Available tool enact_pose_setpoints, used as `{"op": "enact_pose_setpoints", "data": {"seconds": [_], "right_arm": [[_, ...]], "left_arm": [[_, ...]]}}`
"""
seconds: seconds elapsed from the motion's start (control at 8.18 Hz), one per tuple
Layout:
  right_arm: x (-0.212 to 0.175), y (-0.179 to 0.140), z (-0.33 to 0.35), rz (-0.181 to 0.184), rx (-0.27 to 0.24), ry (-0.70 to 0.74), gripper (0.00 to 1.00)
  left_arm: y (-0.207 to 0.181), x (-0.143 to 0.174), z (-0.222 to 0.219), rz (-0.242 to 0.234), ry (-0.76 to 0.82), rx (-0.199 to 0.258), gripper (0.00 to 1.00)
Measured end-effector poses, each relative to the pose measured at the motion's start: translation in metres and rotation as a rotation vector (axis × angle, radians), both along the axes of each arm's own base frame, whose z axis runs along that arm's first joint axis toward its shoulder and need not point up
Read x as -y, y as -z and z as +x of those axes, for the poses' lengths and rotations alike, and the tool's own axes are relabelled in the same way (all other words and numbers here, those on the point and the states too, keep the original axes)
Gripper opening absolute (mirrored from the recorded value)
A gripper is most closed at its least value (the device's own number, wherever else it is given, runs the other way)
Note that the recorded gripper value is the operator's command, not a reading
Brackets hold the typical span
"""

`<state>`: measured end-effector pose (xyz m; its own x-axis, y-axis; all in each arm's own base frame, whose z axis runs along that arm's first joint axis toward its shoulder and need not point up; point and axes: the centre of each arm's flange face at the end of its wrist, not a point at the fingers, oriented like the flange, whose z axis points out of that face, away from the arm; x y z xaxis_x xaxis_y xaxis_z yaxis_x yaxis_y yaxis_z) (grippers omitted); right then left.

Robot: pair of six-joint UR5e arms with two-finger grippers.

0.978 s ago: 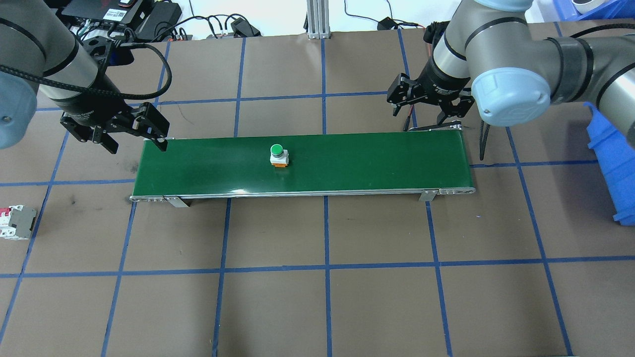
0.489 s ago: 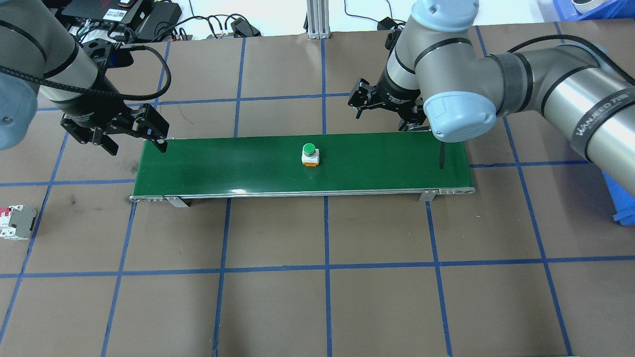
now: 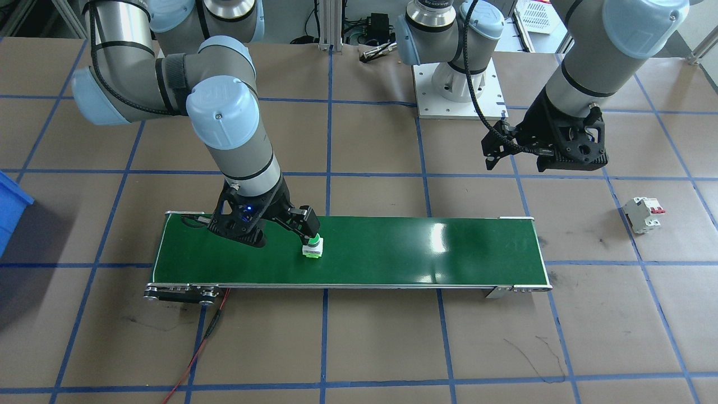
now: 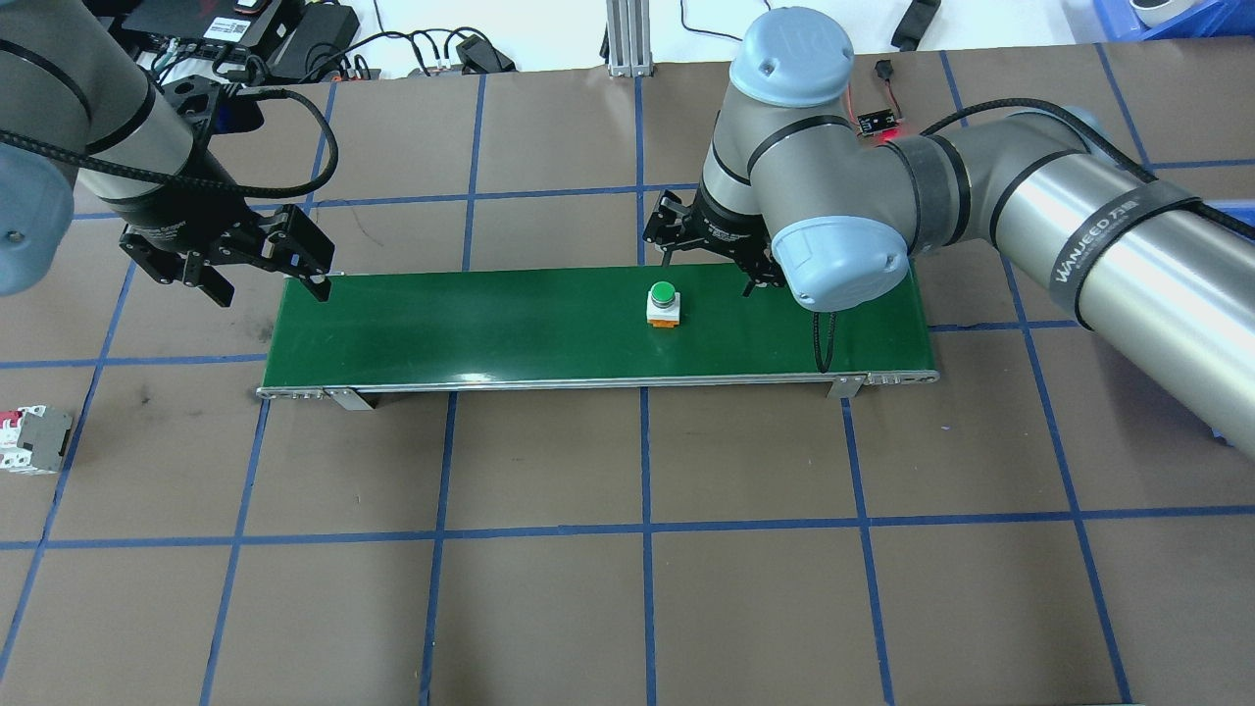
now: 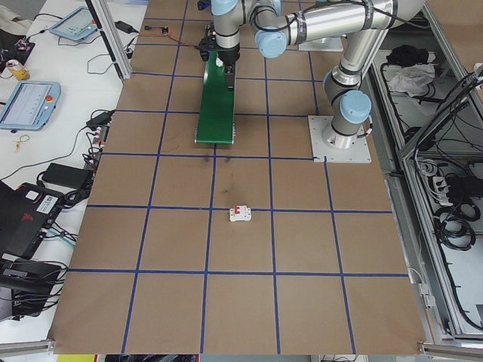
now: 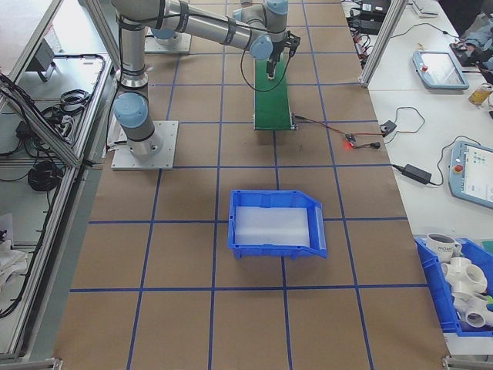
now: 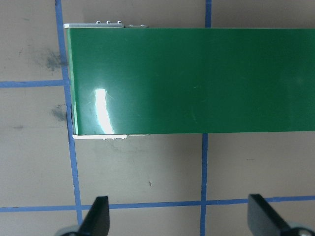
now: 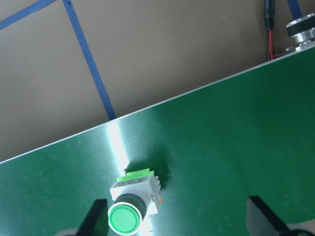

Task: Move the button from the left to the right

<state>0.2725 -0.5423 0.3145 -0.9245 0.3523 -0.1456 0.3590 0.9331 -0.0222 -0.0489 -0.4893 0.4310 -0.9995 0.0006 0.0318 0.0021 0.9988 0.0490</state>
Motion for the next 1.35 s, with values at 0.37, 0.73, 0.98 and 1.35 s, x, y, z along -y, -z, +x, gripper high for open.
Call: {"op": "enact_pose_setpoints", "data": {"seconds": [0.37, 0.73, 0.98, 1.35], "right_arm": [[0.005, 0.022, -0.002, 0.019, -0.067, -0.016, 0.58], [0.008, 0.040, -0.011, 0.046, -0.157, -0.088, 0.00], [0.013, 0.034, -0.028, 0.064, -0.178, -0.124, 0.00], [0.035, -0.011, -0.123, 0.029, -0.178, -0.195, 0.00]], "left_arm": [[0.000, 0.000, 0.000, 0.001, 0.000, 0.000, 1.00], [0.001, 0.000, 0.000, 0.001, -0.001, 0.000, 1.00], [0.001, 0.000, 0.000, 0.002, -0.003, 0.000, 1.00], [0.001, 0.000, 0.000, 0.002, -0.004, 0.000, 1.00]]}}
